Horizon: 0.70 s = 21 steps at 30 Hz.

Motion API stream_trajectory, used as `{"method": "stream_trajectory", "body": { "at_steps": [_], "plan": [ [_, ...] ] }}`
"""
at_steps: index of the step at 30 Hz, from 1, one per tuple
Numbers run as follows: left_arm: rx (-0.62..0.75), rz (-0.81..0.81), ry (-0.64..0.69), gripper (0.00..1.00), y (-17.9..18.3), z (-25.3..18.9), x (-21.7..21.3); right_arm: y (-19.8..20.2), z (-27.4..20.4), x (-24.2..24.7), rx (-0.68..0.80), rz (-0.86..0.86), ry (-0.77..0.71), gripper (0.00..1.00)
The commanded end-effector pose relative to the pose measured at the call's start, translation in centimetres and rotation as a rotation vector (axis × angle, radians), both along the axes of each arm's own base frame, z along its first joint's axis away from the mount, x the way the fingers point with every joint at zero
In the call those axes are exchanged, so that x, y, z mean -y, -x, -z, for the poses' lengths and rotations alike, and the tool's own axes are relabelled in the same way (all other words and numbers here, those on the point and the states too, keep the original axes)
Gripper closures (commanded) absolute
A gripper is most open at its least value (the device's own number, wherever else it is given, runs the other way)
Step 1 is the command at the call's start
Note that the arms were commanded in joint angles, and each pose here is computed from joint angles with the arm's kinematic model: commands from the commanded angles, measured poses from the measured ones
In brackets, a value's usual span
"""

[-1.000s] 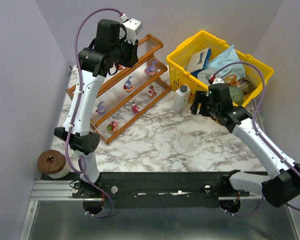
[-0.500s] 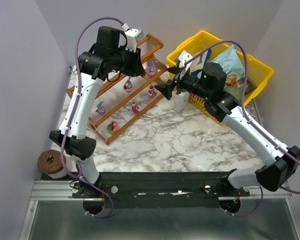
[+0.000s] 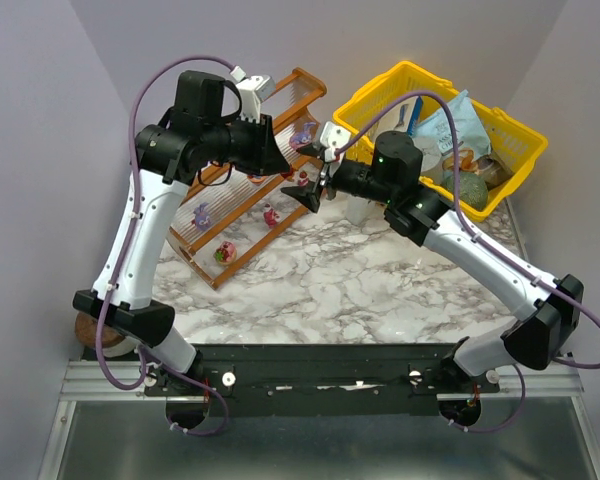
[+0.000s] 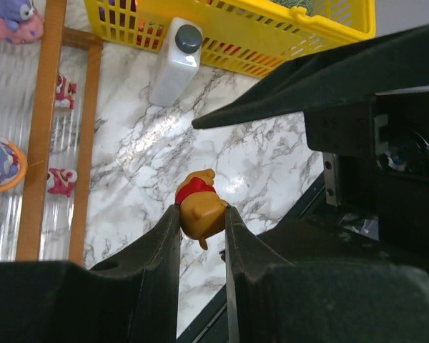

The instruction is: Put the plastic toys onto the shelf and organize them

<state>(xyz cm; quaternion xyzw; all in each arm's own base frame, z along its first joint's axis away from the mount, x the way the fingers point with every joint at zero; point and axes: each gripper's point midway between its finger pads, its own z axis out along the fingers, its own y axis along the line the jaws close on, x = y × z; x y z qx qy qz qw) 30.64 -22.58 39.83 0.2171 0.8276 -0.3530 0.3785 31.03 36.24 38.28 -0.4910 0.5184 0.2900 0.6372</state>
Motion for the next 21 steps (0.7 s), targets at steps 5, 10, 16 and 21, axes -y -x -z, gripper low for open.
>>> {"method": "stream_trajectory", "body": {
  "at_steps": [5, 10, 16, 21],
  "plan": [
    [-0.019, 0.045, 0.008, 1.0, 1.8, -0.1, 0.8, 1.7, -2.4, -2.4, 0.051, -0.071, -0.04, 0.25],
    [-0.011, 0.051, 0.01, 1.0, 2.2, -0.4, 0.8, 0.9, -1.6, -2.8, 0.022, -0.044, -0.016, 0.36],
    [0.0, 0.042, 0.002, 1.0, 2.2, -0.5, 0.6, 0.6, -0.6, -2.3, 0.017, -0.009, 0.013, 0.35],
    [-0.001, 0.035, -0.009, 1.0, 2.1, -0.3, 0.5, 0.2, 0.5, -2.0, 0.003, 0.015, 0.034, 0.3]
  ]
}}
